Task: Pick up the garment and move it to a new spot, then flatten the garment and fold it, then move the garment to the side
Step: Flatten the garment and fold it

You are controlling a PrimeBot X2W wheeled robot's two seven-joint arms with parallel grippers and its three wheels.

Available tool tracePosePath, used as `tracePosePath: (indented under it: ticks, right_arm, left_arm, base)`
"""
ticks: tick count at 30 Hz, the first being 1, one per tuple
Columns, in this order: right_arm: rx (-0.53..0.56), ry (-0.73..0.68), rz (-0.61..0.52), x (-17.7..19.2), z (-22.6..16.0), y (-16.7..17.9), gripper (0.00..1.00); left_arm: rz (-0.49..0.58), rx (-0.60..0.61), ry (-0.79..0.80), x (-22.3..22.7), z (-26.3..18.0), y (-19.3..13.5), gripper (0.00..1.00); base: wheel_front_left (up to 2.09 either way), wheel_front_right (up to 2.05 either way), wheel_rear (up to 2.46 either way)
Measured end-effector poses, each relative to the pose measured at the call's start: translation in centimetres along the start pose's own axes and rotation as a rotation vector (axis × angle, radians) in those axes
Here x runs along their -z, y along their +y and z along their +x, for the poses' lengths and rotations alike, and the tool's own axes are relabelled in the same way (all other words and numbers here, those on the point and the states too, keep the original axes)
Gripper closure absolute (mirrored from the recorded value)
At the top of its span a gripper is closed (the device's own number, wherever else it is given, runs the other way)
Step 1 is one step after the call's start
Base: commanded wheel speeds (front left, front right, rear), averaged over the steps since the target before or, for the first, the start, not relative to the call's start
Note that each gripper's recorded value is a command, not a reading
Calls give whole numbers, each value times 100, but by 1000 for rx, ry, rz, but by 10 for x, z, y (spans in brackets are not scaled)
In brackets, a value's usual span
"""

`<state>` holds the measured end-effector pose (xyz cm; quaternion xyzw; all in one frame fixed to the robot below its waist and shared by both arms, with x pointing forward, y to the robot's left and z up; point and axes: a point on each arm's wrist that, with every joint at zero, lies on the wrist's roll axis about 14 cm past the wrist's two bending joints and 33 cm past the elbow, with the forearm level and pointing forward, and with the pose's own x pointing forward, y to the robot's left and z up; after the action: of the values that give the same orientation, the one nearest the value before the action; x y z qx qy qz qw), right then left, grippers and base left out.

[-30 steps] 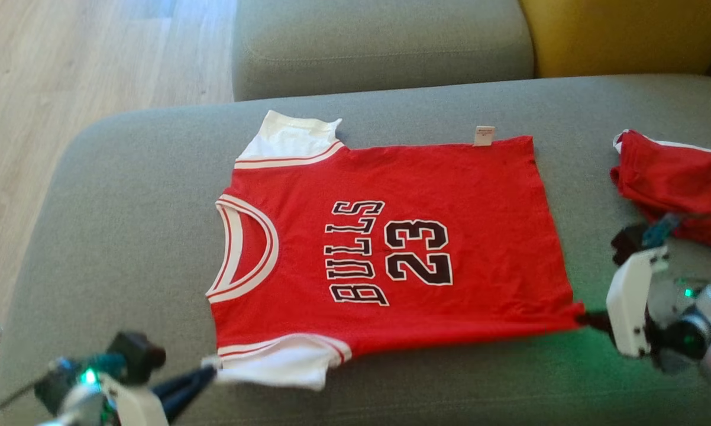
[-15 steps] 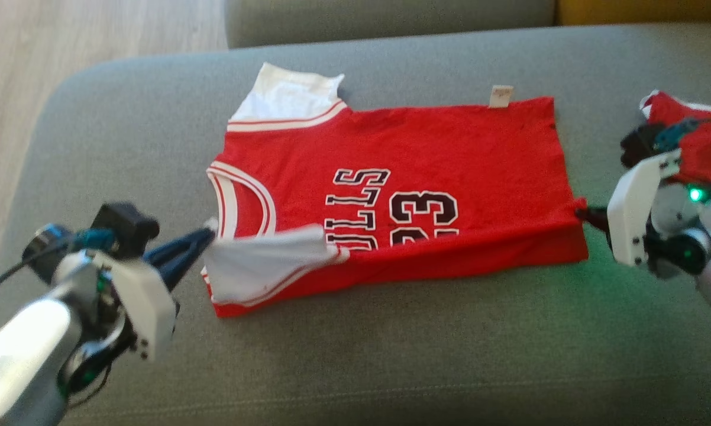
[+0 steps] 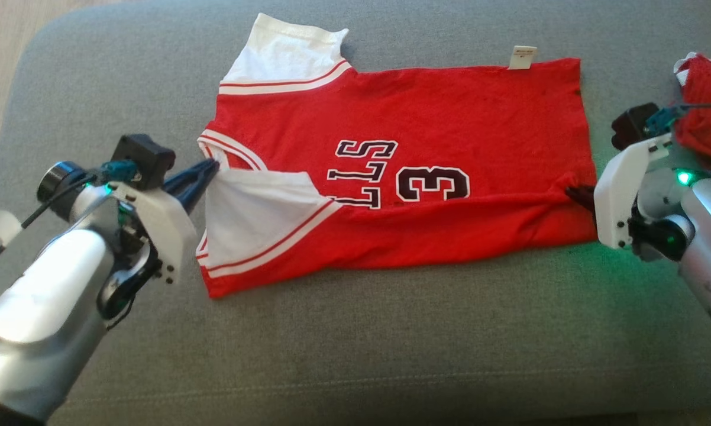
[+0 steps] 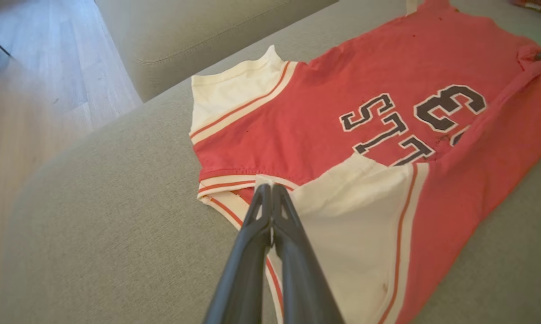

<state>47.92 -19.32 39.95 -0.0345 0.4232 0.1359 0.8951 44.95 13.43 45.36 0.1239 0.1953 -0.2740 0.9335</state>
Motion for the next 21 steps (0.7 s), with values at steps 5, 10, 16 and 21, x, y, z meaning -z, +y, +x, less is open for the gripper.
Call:
tracePosePath:
  ticks: [5, 10, 16, 21]
  right_arm:
    - [-25, -104, 117, -21, 1, 6, 0]
    - [11, -217, 104, -36, -9, -3, 0]
    - [30, -576, 120, -91, -48, -7, 0]
    - [44, -798, 89, -111, -85, -5, 0]
  left_arm:
    - [-63, -116, -91, -10, 7, 17, 0]
    - [-101, -262, -254, -37, -5, 43, 0]
    - [-274, -443, -479, -71, -42, 67, 0]
    - [-343, -543, -598, -81, -83, 64, 0]
  base:
    - [0, 0, 0]
    - [0, 0, 0]
    - [0, 0, 0]
    - [0, 0, 0]
